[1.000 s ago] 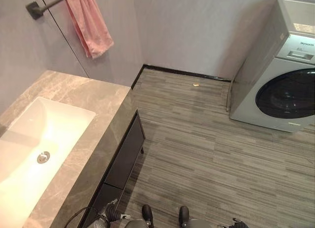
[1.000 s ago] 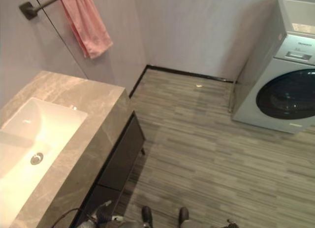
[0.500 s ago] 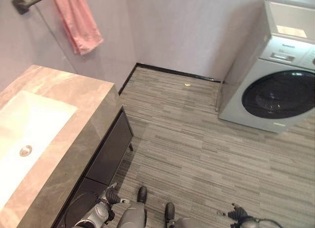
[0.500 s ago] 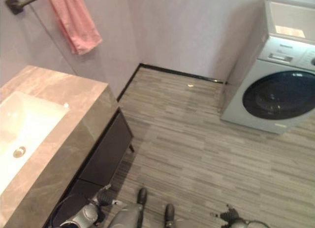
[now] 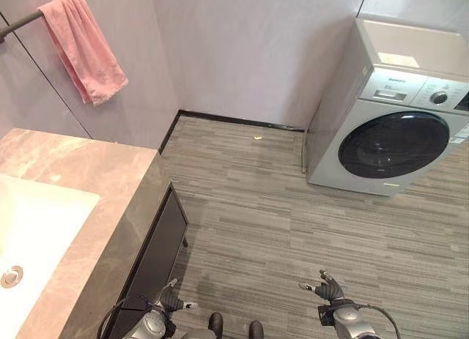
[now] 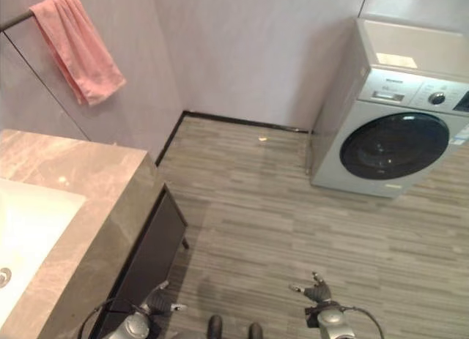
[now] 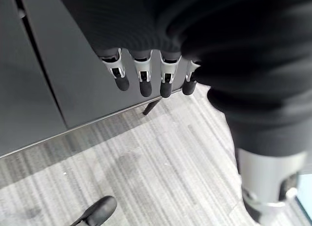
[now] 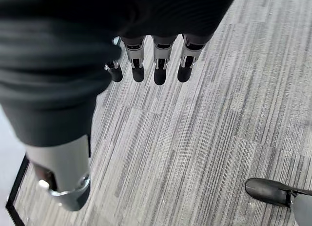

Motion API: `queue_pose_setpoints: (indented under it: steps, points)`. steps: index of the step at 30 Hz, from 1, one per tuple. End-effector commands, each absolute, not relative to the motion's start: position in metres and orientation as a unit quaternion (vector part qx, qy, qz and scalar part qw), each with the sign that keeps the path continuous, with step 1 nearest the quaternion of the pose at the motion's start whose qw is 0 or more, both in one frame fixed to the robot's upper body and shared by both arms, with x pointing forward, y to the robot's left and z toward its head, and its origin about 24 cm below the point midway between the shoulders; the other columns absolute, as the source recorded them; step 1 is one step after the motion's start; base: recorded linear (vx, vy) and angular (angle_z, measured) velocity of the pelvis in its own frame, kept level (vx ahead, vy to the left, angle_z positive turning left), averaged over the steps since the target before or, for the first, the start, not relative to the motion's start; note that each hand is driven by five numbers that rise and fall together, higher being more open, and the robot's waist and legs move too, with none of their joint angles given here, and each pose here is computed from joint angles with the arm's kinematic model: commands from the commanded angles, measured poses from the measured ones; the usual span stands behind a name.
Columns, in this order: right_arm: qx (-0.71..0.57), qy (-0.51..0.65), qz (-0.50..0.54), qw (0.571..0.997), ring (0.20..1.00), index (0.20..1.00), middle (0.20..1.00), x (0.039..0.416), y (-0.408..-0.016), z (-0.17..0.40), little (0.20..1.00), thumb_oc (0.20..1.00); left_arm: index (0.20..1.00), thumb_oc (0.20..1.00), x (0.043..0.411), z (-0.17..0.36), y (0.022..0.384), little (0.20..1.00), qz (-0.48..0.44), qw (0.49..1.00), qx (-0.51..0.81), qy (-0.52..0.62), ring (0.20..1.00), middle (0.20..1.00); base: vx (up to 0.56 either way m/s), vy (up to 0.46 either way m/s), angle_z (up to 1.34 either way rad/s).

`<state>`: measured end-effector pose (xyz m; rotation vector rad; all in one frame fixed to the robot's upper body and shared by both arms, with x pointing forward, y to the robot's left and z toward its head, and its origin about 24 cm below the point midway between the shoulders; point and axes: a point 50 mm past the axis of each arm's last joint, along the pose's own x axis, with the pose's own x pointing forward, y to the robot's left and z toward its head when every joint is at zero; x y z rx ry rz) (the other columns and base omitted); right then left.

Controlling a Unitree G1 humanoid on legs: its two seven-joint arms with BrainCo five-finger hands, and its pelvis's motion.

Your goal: Put brush and paste in cup on sink, flatten towel.

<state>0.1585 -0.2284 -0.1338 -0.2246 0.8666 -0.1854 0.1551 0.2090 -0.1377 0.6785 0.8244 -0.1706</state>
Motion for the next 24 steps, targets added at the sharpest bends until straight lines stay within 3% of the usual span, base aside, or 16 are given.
queue_pose_setpoints:
  steps: [1, 3, 5, 7, 13, 19, 24]
  points:
    - [-0.088, 0.377, -0.119, 0.914, 1.000, 1.000, 1.000, 0.166, -0.240, -0.123, 1.000, 1.000, 1.000, 1.000, 0.176, -0.127, 0.209, 1.000, -0.052, 0.881, 0.307, 0.356, 1.000, 1.000, 0.02, -0.015, -0.08]
    - [-0.062, 0.331, -0.123, 0.934, 1.000, 1.000, 1.000, 0.184, -0.237, -0.110, 1.000, 1.000, 1.000, 1.000, 0.199, -0.110, 0.206, 1.000, -0.044, 0.904, 0.298, 0.303, 1.000, 1.000, -0.06, -0.037, -0.04]
    - [-0.015, 0.198, -0.156, 0.968, 1.000, 1.000, 1.000, 0.227, -0.239, -0.066, 1.000, 1.000, 1.000, 1.000, 0.256, -0.051, 0.195, 1.000, -0.010, 0.951, 0.267, 0.154, 1.000, 1.000, -0.23, -0.090, 0.25]
    - [-0.008, 0.169, -0.178, 0.969, 1.000, 1.000, 1.000, 0.247, -0.243, -0.052, 1.000, 1.000, 1.000, 1.000, 0.278, -0.033, 0.177, 1.000, -0.004, 0.966, 0.229, 0.117, 1.000, 1.000, -0.11, -0.072, 0.80]
    - [-0.018, 0.187, -0.163, 0.968, 1.000, 1.000, 1.000, 0.241, -0.232, -0.060, 1.000, 1.000, 1.000, 1.000, 0.269, -0.042, 0.185, 1.000, 0.004, 0.962, 0.230, 0.148, 1.000, 1.000, 0.04, 0.045, 0.11]
    - [-0.055, 0.302, -0.169, 0.936, 1.000, 1.000, 1.000, 0.208, -0.249, -0.096, 1.000, 1.000, 1.000, 1.000, 0.246, -0.069, 0.190, 1.000, -0.024, 0.946, 0.245, 0.212, 1.000, 1.000, 0.05, 0.100, -0.23]
    - [-0.069, 0.330, -0.169, 0.926, 1.000, 1.000, 1.000, 0.194, -0.253, -0.105, 1.000, 1.000, 1.000, 1.000, 0.235, -0.082, 0.191, 1.000, -0.036, 0.934, 0.255, 0.246, 1.000, 1.000, 0.04, 0.060, -0.14]
